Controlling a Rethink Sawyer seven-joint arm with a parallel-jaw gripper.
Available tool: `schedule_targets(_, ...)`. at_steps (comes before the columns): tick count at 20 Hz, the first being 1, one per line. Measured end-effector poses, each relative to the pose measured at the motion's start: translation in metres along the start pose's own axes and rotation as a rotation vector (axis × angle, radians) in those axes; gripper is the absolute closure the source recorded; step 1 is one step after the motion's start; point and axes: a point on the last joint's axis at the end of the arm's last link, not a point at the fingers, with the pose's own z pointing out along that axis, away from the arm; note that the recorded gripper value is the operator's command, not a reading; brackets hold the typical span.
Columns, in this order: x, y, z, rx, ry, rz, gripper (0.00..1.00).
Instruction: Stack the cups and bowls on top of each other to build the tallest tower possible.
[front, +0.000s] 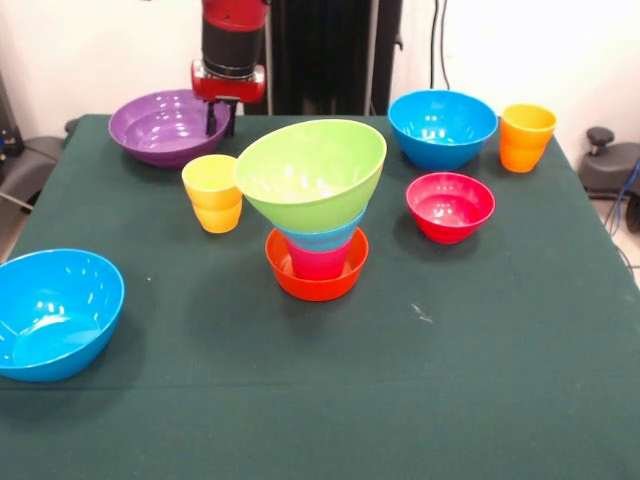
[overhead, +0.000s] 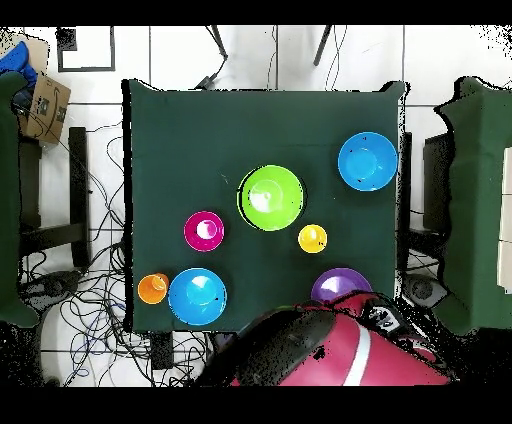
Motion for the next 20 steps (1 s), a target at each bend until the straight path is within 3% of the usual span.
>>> schedule_targets(3,-0.007,-0.01,-0.002,0.001,-0.01,0.043,1.0)
schedule_targets(11,-0.016,-0.02,-0.008,0.006,-0.028,0.077,1.0)
schedule_targets(20,-0.038,-0.023,-0.032,0.046,-0.012,0.146,1.0)
